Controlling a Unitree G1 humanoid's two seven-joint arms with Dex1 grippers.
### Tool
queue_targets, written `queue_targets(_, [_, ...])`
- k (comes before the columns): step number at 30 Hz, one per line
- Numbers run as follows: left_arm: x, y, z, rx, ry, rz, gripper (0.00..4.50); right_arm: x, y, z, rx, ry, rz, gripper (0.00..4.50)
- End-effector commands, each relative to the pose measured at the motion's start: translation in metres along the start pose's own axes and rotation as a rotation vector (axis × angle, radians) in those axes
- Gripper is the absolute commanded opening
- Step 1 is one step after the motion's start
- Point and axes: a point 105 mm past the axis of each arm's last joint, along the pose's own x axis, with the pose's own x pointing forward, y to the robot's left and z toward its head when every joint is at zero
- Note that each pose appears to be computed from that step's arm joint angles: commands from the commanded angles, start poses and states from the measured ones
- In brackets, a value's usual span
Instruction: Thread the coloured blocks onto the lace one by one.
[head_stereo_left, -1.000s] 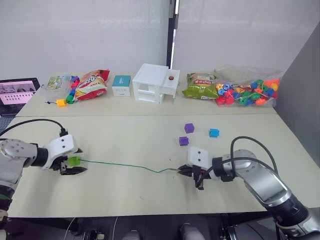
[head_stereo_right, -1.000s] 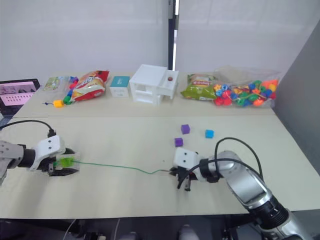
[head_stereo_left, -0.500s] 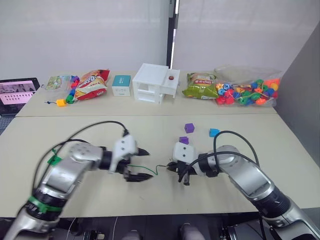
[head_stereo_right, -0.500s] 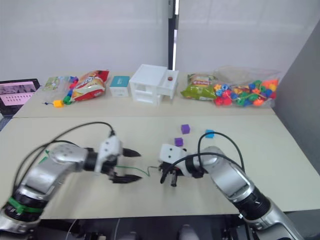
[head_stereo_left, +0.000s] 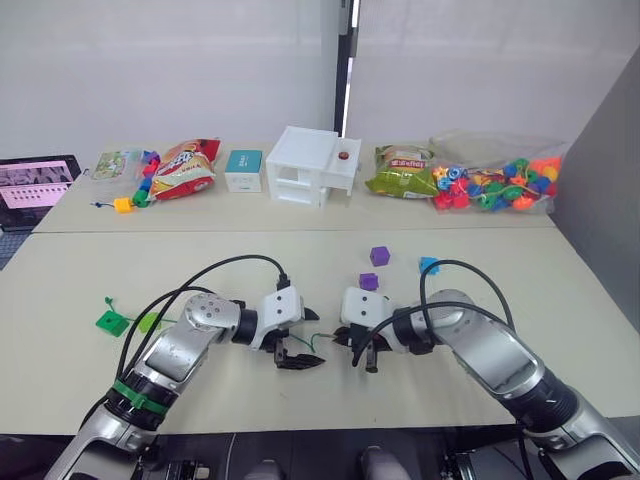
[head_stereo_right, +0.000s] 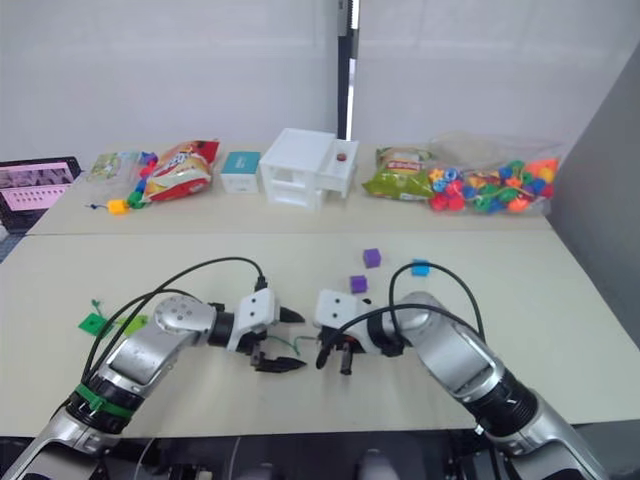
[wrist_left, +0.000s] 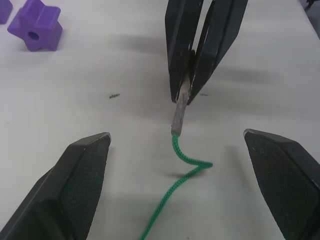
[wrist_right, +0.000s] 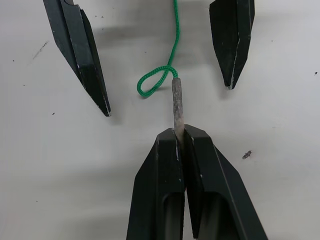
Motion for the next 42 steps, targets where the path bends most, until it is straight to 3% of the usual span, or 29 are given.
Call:
queue_targets(1, [-0.001,0.006,0.013,0.043,-0.034,0.011,3.92,-0.006,-0.001,0.012,-0.043,-0.027,-0.011,0.0])
queue_targets(13, [0.001,0.007,0.013,0.042,-0.038,0.008,0.02,-0.006,0.001,0.013,-0.043,-0.028,-0.007,0.0])
queue_targets(25, [-0.001,0.008,0.015,0.035,-0.04,0.007,0.02,-0.007,0.0,0.011,-0.031,-0.033,-0.031,0.0])
queue_targets(31, [-0.003,0.006,0.015,0.038,-0.027,-0.01,0.0,-0.021,0.0,0.006,0.062,-0.084,-0.126,2.05])
queue_targets(37, [-0.008,0.005,0.013,0.037,-0.018,-0.011,0.0,-0.055,-0.012,-0.011,0.29,-0.179,-0.4,4.14])
queue_targets(38, [-0.009,0.005,0.013,0.035,-0.016,-0.01,0.0,-0.063,-0.02,-0.02,0.358,-0.191,-0.506,4.45])
queue_targets(42, [-0.013,0.004,0.011,0.023,-0.013,-0.003,0.0,-0.091,-0.041,-0.061,0.535,-0.164,-0.886,4.5])
